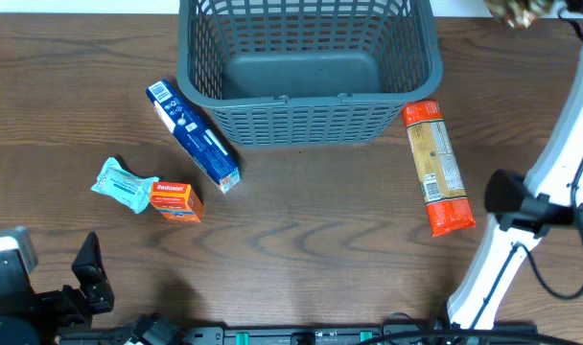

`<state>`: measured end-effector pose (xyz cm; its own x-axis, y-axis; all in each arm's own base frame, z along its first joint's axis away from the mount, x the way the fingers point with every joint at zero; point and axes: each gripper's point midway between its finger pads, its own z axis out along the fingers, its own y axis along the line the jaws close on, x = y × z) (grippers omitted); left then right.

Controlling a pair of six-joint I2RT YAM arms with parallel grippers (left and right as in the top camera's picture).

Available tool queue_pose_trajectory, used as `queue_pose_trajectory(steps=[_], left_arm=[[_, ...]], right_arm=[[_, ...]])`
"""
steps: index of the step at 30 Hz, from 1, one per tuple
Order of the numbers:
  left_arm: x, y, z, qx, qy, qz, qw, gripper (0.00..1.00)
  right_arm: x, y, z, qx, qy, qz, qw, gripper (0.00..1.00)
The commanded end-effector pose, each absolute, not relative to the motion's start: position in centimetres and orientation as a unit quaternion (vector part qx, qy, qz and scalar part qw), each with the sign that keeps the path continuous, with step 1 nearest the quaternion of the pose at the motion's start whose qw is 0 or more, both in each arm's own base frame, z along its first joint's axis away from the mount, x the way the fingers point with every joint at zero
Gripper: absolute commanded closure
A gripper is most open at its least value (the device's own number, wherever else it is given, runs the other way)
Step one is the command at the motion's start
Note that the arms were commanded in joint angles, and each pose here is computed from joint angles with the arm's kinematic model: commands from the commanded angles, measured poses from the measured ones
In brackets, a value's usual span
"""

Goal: Pack container
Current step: 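Carry the coffee bag over the basket and release it inside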

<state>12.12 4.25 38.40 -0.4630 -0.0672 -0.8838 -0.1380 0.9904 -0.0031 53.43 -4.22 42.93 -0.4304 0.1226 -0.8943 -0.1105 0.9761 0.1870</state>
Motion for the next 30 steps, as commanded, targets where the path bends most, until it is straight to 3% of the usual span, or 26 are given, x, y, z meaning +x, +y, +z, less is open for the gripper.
queue_pose_trajectory(steps=[1, 6, 12, 21, 30], left_arm=[[12.2, 4.3, 38.5, -0.065, 0.854, 0.036, 0.515, 0.01], [12.2, 4.3, 38.5, -0.065, 0.854, 0.036, 0.515, 0.02], [12.2, 4.3, 38.5, -0.065, 0.854, 0.036, 0.515, 0.02], [12.2, 4.3, 38.5, -0.065, 0.854, 0.036, 0.515, 0.01], [12.2, 4.3, 38.5, -0.065, 0.854, 0.036, 0.515, 0.01]], right_arm=[[48.7, 3.2, 51.6, -0.049, 0.775, 0.188, 0.602, 0.99], [49.5, 7.5, 49.7, 0.003, 0.793, 0.24, 0.56, 0.99], [50.9, 7.9, 43.4, 0.132, 0.845, 0.199, 0.479, 0.99], [51.6, 10.3, 36.3, 0.155, 0.892, 0.187, 0.382, 0.99], [50.3, 11.6, 34.4, 0.143, 0.909, 0.206, 0.332, 0.99]])
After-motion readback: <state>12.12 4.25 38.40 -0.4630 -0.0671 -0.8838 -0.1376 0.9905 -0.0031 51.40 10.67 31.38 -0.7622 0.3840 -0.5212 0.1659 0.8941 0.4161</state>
